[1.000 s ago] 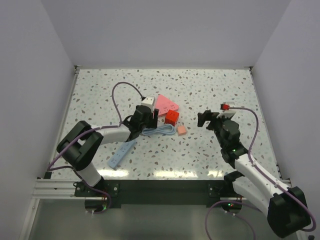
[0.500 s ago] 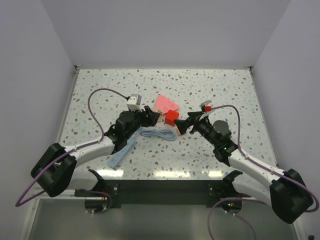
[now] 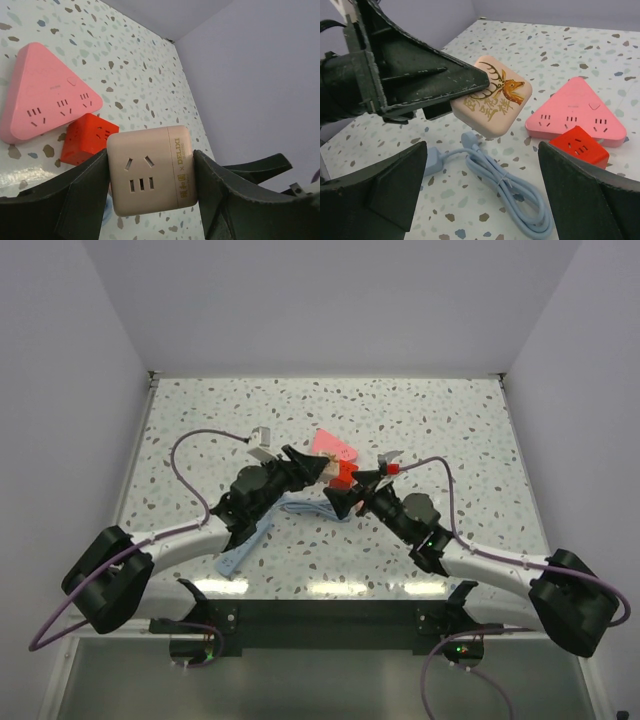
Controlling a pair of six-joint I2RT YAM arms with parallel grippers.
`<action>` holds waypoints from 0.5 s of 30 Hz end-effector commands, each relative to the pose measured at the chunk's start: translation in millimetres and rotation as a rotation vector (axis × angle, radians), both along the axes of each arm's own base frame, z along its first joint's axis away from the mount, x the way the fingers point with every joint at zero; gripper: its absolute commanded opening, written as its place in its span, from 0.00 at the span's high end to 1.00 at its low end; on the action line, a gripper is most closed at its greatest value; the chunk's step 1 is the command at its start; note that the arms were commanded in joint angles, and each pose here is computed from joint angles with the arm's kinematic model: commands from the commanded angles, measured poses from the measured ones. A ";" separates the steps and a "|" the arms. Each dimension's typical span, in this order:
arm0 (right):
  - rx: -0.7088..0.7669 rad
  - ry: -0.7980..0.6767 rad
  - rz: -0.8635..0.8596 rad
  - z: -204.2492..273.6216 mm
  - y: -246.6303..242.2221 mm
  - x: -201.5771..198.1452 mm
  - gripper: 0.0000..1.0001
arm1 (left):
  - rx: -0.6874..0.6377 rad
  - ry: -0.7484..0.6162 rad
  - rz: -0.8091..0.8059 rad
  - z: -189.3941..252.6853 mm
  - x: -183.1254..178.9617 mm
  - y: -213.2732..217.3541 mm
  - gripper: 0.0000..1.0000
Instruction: Insert the plug
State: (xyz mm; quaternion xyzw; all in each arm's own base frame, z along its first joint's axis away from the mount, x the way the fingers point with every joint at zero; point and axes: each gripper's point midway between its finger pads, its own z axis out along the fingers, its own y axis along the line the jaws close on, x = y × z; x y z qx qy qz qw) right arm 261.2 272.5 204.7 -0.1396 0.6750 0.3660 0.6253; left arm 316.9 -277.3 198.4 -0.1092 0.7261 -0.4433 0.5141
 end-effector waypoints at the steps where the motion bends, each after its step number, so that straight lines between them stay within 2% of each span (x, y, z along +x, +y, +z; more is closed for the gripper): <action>1: 0.084 -0.069 -0.069 31.8 3.3 12.4 0.05 | -0.182 -0.030 0.011 38.1 -5.0 -7.7 1.00; 15: 0.109 -0.108 -0.155 39.1 10.7 17.2 0.07 | -0.318 -0.007 0.032 45.6 -30.0 -18.2 1.00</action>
